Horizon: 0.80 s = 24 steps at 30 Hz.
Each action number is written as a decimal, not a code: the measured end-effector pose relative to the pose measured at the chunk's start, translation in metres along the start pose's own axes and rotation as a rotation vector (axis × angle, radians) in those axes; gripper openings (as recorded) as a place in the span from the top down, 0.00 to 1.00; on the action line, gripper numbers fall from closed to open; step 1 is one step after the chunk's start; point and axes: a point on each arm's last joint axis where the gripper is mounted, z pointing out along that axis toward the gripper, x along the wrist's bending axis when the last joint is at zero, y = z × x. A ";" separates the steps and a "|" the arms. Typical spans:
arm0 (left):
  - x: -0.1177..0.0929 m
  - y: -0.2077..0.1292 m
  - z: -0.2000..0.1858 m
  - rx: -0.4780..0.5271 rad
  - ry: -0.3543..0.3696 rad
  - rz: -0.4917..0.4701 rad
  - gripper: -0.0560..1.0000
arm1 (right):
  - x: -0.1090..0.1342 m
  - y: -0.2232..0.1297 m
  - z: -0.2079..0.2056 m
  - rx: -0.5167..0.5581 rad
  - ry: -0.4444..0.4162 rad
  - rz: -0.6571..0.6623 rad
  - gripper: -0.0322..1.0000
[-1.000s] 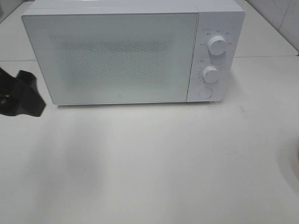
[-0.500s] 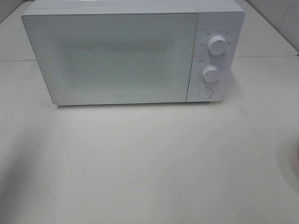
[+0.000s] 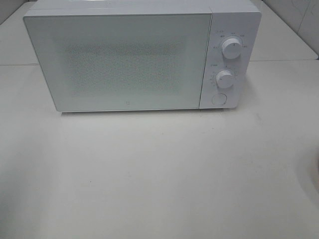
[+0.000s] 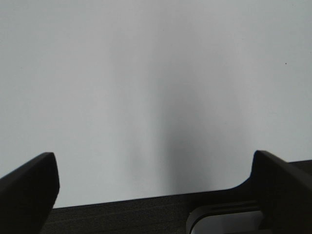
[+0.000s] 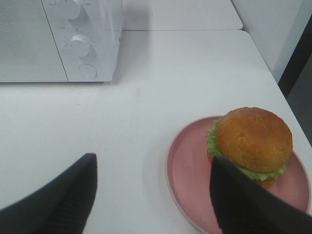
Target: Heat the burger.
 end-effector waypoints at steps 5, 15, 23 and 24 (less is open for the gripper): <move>0.000 -0.016 0.002 -0.013 0.000 0.002 0.01 | 0.000 0.000 0.000 0.000 0.000 0.000 0.35; 0.001 -0.031 -0.007 -0.084 -0.002 -0.001 0.01 | 0.000 0.000 0.000 0.000 0.000 0.000 0.35; 0.000 -0.042 -0.022 -0.199 -0.024 -0.015 0.01 | 0.000 0.000 0.000 0.000 0.000 0.000 0.35; 0.000 -0.045 -0.025 -0.226 -0.025 -0.016 0.01 | 0.000 0.000 0.000 0.000 0.000 0.000 0.35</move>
